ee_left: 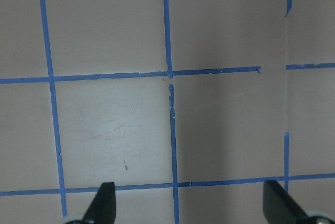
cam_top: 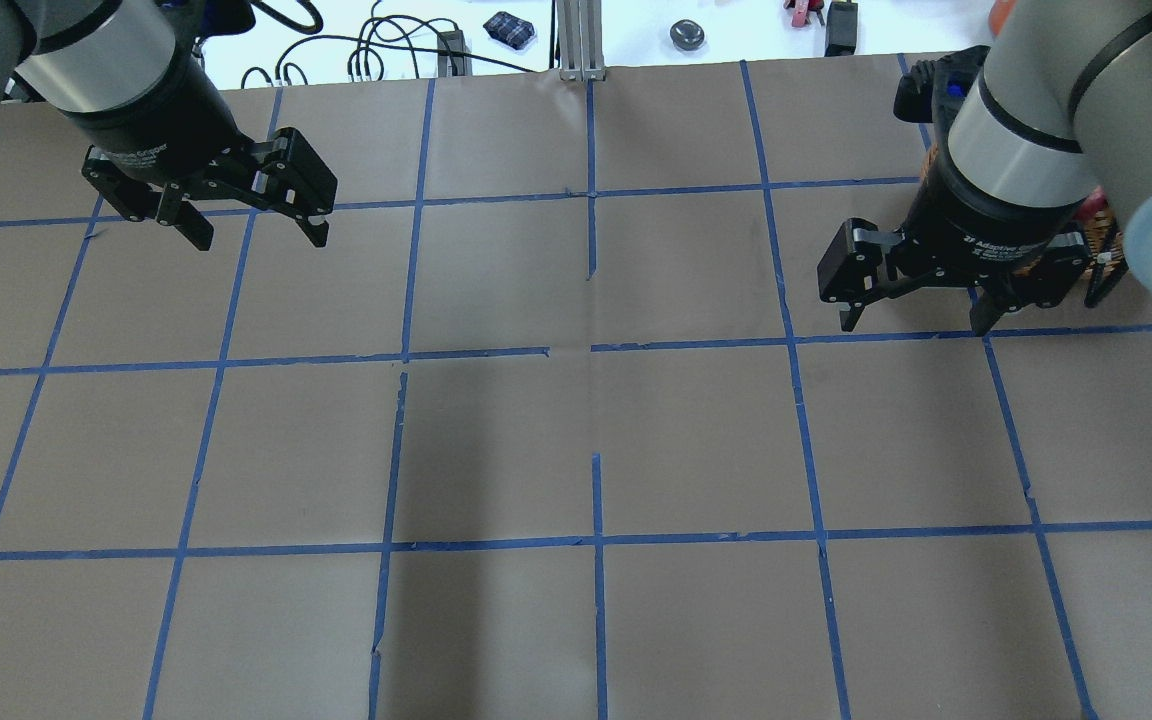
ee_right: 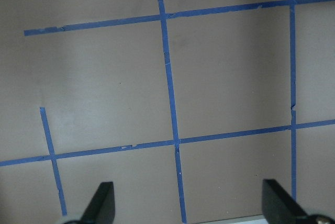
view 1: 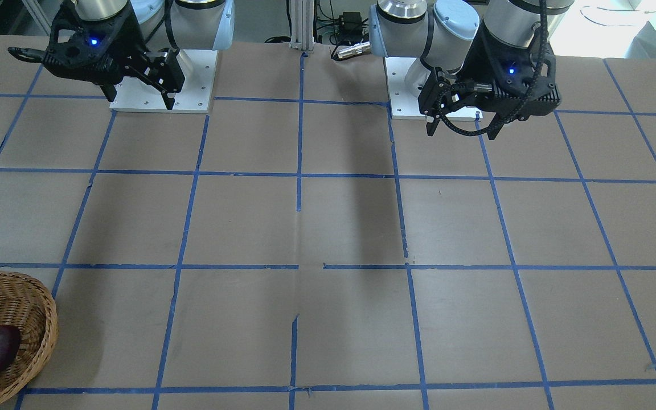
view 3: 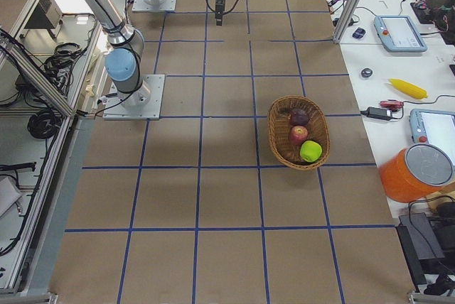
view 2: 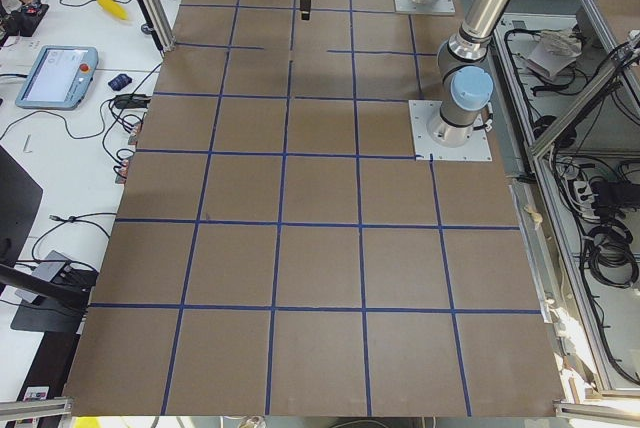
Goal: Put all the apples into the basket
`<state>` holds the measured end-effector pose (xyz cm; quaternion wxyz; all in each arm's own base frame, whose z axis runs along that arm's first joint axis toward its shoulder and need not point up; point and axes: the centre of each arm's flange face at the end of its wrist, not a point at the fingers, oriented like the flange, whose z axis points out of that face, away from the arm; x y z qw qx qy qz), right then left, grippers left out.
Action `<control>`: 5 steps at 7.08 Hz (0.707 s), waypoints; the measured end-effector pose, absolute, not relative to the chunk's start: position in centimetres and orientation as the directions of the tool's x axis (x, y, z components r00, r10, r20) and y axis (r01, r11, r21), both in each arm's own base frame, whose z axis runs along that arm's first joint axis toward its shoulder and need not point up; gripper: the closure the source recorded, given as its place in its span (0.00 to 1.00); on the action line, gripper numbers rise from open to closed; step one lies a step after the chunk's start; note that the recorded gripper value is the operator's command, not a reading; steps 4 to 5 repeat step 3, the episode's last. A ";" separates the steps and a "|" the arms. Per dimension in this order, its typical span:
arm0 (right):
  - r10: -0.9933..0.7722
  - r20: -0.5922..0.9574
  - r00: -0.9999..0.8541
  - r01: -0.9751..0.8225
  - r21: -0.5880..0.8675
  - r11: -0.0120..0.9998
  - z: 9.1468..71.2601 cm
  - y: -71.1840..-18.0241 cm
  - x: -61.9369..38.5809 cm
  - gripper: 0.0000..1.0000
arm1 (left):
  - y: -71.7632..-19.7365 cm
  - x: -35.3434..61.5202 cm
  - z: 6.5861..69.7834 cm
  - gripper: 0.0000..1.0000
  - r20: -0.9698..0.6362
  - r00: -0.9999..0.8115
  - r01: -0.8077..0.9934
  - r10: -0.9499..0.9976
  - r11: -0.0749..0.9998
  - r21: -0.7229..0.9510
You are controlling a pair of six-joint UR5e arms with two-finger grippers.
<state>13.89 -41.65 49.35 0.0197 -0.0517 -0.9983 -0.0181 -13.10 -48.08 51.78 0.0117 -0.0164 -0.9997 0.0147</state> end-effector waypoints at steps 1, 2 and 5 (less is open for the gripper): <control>0.101 0.043 -0.994 0.103 0.045 0.994 49.7 -42.3 13.9 0.00 | -48.1 -13.1 51.8 0.00 0.023 -0.999 0.032 0.033 0.999 -0.030; 0.099 0.042 -0.994 0.101 0.051 0.994 49.9 -42.6 14.0 0.00 | -48.1 -13.1 51.8 0.00 0.023 -0.999 0.032 0.033 0.999 -0.030; 0.097 0.042 -0.994 0.099 0.055 0.994 49.9 -42.7 14.0 0.00 | -48.1 -13.1 51.7 0.00 0.023 -0.999 0.032 0.033 0.999 -0.029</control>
